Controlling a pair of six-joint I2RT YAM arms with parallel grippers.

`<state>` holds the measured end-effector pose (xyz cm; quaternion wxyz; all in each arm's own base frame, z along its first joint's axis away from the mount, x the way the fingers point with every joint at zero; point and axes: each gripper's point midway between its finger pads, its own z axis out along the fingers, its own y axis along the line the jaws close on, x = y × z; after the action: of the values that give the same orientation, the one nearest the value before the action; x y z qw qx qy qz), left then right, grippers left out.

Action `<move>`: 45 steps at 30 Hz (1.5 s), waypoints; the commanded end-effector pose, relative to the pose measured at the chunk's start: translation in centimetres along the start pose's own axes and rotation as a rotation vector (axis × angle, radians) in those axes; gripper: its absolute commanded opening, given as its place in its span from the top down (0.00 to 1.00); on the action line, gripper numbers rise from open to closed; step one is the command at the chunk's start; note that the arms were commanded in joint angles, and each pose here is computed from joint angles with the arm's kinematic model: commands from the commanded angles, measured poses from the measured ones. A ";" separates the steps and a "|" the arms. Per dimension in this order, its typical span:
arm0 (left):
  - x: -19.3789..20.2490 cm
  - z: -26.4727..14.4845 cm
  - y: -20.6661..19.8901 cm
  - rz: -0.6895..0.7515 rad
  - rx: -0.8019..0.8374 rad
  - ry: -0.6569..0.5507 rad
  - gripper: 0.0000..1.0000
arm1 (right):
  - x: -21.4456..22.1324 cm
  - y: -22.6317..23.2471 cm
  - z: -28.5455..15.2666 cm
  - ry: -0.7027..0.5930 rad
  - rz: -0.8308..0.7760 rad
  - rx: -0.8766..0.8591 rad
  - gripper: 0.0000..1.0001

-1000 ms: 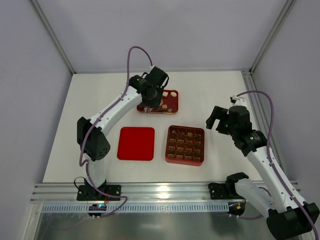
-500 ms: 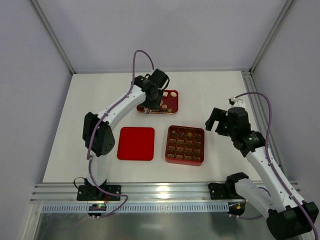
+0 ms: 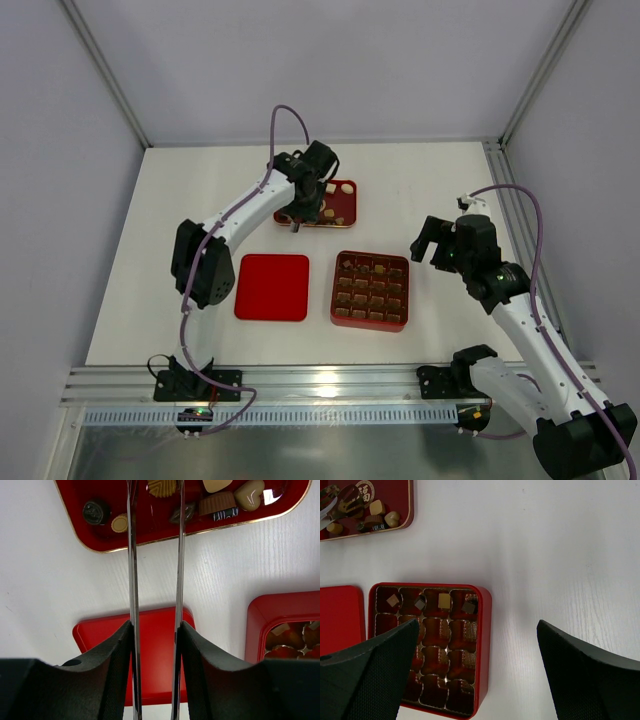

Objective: Pack the chocolate

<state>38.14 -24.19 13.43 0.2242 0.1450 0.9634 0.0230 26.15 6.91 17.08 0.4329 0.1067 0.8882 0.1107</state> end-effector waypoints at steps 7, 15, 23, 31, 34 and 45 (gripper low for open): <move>-1.1 -1.1 0.0 -0.014 0.026 -0.041 0.60 | -1.1 0.4 -0.3 -0.047 -0.002 -0.021 0.00; -1.0 -1.9 0.2 -0.018 0.027 -0.044 0.60 | -1.1 0.5 -0.3 -0.045 0.000 -0.027 0.00; -0.5 -2.1 0.7 -0.010 0.011 -0.035 0.60 | -1.0 0.6 -0.2 -0.038 0.000 -0.032 0.00; -0.5 -1.6 0.3 -0.006 0.023 -0.029 0.60 | -1.2 0.4 -0.6 -0.050 -0.003 -0.021 0.00; -0.5 -1.5 0.2 -0.005 0.026 -0.029 0.61 | -1.1 0.3 -0.6 -0.047 -0.001 -0.020 0.00; -0.3 -1.1 0.3 0.007 0.022 -0.019 0.63 | -1.2 0.3 -0.6 -0.047 -0.001 -0.016 0.00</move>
<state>37.75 -24.16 13.04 0.2154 0.1479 0.9650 0.0213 26.03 7.01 17.15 0.4348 0.1045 0.8870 0.1149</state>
